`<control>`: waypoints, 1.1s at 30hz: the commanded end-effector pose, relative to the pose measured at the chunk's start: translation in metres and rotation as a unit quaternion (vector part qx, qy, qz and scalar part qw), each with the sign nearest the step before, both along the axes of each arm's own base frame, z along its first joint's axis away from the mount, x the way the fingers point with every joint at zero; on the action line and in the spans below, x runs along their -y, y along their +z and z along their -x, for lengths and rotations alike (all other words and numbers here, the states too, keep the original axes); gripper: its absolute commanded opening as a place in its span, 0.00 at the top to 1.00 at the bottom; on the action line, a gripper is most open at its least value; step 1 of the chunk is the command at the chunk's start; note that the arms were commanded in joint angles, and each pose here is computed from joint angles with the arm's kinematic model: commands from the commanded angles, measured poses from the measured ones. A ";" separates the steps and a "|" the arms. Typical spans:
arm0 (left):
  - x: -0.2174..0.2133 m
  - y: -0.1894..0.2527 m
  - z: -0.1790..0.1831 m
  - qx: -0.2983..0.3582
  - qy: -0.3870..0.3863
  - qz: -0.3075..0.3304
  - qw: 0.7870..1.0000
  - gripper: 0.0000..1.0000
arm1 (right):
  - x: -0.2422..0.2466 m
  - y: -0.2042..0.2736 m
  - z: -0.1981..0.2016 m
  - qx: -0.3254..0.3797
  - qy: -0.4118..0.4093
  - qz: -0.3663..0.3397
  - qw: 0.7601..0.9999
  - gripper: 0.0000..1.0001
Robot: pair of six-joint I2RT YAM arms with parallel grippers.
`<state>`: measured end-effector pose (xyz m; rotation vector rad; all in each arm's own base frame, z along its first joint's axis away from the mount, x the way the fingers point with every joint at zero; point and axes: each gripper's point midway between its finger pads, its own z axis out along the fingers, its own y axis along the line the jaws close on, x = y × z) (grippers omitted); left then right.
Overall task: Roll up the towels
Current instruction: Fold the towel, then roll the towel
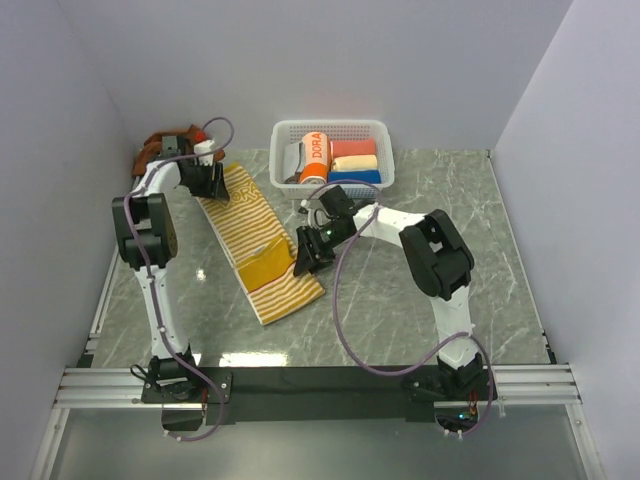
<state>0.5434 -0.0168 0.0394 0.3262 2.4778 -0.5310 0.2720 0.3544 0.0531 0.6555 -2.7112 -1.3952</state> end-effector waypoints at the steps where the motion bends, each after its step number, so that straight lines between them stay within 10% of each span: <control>1: 0.011 0.069 0.003 0.085 -0.041 0.040 0.995 0.42 | -0.003 0.041 -0.020 0.027 -0.046 -0.036 0.998 0.48; 7: 0.033 0.151 0.092 0.164 -0.077 0.018 0.983 0.38 | 0.052 0.053 -0.062 0.107 -0.065 0.015 0.992 0.48; 17: 0.112 0.106 0.255 0.211 -0.253 -0.107 0.938 0.31 | -0.013 0.113 -0.057 0.110 0.007 -0.092 0.990 0.53; 33: 0.207 0.038 0.344 0.214 -0.401 -0.192 0.870 0.35 | -0.050 -0.006 -0.046 0.050 0.030 -0.010 0.998 0.59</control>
